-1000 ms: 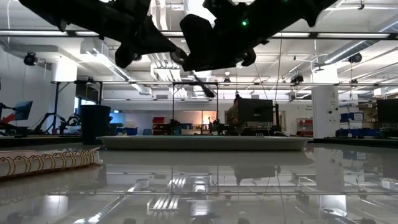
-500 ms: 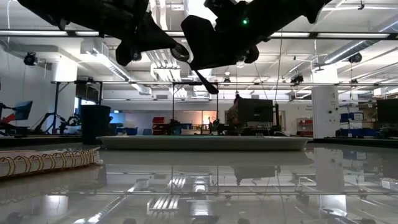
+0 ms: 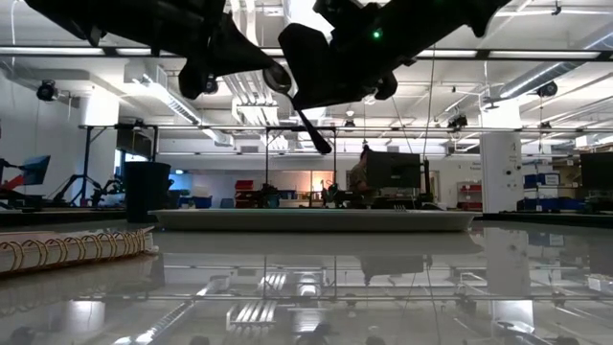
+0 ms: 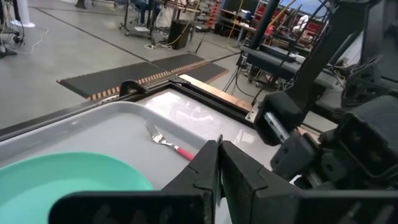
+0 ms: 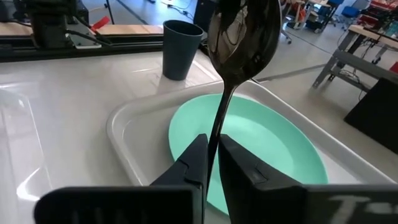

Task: Pick and place plate/cup/fork/spoon on tray
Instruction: Put the black spoon between the green plate and the pink fork on the gray food tray

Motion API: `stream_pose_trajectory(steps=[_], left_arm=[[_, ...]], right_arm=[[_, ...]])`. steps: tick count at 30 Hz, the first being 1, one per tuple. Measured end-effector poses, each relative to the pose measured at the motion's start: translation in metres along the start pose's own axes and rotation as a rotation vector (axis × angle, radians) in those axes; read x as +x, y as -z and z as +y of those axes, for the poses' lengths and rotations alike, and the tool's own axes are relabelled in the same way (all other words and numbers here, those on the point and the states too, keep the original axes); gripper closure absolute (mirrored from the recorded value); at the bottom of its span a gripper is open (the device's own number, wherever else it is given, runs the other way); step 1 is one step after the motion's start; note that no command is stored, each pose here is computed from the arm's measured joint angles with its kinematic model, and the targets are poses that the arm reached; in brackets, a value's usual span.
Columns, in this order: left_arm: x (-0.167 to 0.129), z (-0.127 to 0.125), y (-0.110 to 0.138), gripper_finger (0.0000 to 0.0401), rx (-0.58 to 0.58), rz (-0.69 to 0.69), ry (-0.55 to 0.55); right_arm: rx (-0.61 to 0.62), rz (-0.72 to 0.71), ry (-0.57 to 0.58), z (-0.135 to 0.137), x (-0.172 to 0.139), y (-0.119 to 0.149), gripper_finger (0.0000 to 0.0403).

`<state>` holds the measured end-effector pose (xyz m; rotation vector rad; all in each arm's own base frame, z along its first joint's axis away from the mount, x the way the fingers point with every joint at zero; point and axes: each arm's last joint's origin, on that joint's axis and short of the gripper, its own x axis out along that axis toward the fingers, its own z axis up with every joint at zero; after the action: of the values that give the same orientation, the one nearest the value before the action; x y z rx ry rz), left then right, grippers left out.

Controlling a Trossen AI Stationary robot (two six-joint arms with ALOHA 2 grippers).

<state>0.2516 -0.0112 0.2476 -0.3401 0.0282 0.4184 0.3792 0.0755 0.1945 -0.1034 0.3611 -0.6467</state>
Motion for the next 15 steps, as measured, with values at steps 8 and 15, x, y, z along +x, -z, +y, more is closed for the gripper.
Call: stream_pose_trajectory(steps=[8, 15], left_arm=[[-0.0004, -0.0027, 0.0006, 0.0401, -0.013, -0.009, 0.016], [-0.0009, -0.0030, 0.0015, 0.0401, -0.012, -0.007, 0.016]], right_arm=[[0.025, -0.002, 0.010, -0.0029, 0.0037, -0.0017, 0.0342], [0.030, -0.002, 0.019, -0.0055, 0.0065, -0.0022, 0.0314]])
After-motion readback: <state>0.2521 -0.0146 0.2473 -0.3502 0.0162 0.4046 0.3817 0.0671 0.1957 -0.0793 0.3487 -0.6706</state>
